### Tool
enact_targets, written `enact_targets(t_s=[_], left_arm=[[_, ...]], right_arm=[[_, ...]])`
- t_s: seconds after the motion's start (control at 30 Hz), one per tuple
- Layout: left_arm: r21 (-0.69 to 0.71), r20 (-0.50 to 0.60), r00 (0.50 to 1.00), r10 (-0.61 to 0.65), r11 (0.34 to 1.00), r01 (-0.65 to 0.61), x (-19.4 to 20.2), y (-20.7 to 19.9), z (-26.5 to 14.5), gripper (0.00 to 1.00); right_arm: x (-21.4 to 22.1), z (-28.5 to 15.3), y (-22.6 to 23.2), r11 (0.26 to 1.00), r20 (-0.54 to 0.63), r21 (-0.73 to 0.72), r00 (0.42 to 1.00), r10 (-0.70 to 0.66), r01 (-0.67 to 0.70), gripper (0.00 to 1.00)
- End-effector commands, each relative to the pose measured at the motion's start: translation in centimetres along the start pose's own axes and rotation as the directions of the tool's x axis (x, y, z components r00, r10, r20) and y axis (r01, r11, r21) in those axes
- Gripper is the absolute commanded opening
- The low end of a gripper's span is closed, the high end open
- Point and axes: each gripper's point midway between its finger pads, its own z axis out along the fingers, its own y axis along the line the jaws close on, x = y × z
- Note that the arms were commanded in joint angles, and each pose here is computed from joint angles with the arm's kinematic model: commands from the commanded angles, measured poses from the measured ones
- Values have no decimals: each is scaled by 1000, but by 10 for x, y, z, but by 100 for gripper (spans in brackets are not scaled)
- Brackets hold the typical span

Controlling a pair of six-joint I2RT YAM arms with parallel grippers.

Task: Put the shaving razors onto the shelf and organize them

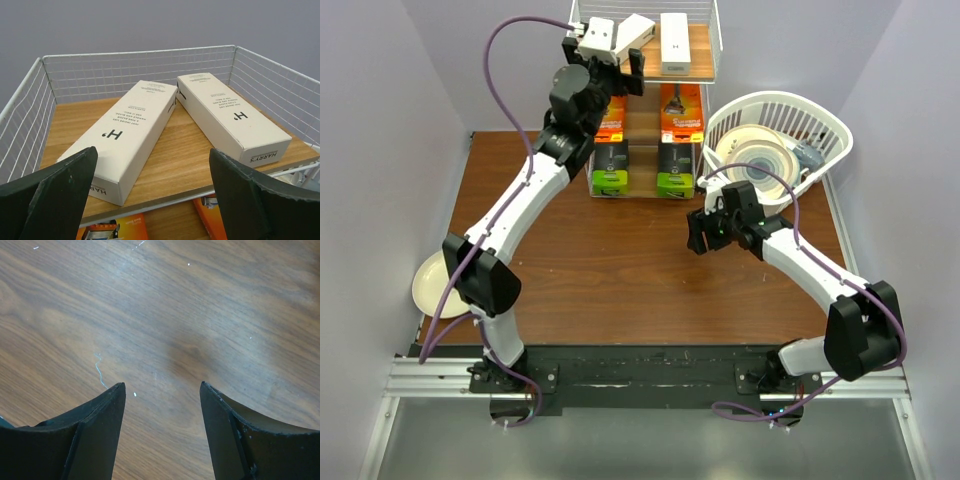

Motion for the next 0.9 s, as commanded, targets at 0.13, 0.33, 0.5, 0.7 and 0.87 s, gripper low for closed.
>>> enact_targets(t_s=[0.13,0.33,0.5,0.7,0.87], left_arm=[[-155,5,1000,-20,988,21,-6,27,-6,98],[-137,-14,999,-46,990,44,2,23,-2,96],[-109,-40,997,-65,992,61,9,18,-5,94],[-65,-74,995,-66,996,61,18,9,-11,91],[-23,-98,992,-75,997,73,21,-8,-22,91]], right_arm=[[-14,-4,-1,1000,58,-3,998,3,-2,66],[-12,-4,-1,1000,54,0,998,9,-9,66],[-10,-4,-5,1000,52,10,999,12,-13,66],[-8,-3,-6,1000,50,10,999,19,-20,66],[-10,-3,-6,1000,53,12,998,20,-21,66]])
